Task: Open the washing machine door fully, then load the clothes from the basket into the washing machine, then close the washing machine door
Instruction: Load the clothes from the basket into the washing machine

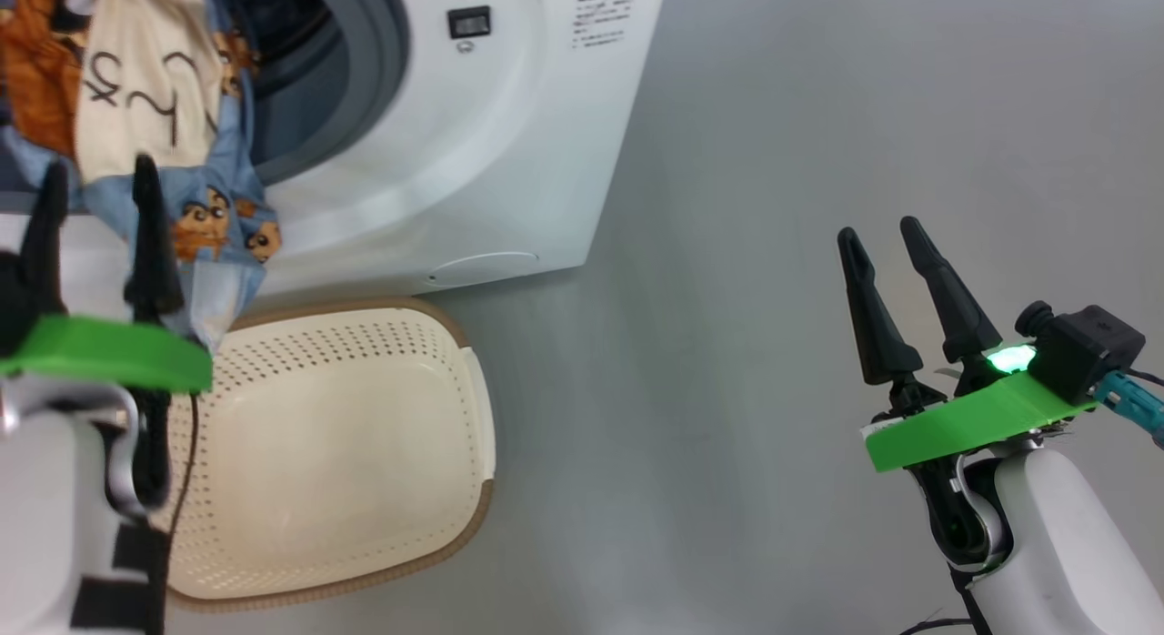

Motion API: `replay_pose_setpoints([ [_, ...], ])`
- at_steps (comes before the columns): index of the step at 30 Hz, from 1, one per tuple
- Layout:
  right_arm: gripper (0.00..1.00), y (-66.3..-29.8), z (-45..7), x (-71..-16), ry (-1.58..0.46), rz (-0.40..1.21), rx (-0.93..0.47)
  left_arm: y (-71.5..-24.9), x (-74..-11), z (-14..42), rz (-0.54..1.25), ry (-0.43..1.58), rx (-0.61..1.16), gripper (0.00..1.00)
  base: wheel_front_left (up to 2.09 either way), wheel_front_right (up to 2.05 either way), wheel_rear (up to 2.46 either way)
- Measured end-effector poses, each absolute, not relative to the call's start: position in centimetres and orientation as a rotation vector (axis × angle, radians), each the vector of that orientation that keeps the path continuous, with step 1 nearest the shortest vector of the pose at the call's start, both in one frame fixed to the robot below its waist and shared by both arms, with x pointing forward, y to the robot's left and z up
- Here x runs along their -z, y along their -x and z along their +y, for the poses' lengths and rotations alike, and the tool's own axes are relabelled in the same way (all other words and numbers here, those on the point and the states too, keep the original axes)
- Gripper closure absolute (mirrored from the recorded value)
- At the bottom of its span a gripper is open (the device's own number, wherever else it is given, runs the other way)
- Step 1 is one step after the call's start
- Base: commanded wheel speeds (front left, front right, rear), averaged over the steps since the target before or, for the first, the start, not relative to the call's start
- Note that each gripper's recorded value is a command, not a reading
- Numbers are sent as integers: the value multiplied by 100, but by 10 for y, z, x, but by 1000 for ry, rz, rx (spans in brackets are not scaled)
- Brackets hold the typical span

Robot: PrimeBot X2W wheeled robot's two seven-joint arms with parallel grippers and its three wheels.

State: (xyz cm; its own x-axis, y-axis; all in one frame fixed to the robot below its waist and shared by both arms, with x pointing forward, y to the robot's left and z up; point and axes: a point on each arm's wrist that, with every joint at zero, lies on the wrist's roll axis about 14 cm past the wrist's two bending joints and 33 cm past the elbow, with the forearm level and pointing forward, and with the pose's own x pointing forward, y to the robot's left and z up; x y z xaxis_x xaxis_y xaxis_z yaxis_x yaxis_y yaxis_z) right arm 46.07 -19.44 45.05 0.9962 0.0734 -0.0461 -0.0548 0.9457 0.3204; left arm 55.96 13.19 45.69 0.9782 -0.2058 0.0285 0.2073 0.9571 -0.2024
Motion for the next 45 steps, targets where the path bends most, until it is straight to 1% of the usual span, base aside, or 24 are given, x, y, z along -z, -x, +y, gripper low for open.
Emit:
replay_pose_setpoints([
  [8,0,-464,-185,-469,-317,10,-102,-521,-459,138,-13,201,186,0,0,0,0],
  [15,0,-459,-182,-470,-321,10,-108,-498,-464,144,-26,215,154,0,0,0,0],
  [21,0,-455,-187,-465,-311,22,-96,-487,-451,149,9,226,130,0,0,0,0],
  [32,0,-455,-191,-466,-306,20,-87,-483,-447,148,23,236,123,0,0,0,0],
  [35,0,-454,-191,-467,-305,19,-87,-481,-438,147,54,238,123,0,0,0,0],
  [40,0,-453,-190,-466,-304,23,-89,-470,-403,142,181,224,141,0,0,0,0],
  [45,0,-451,-189,-462,-303,36,-93,-482,-381,145,274,227,137,0,0,0,0],
])
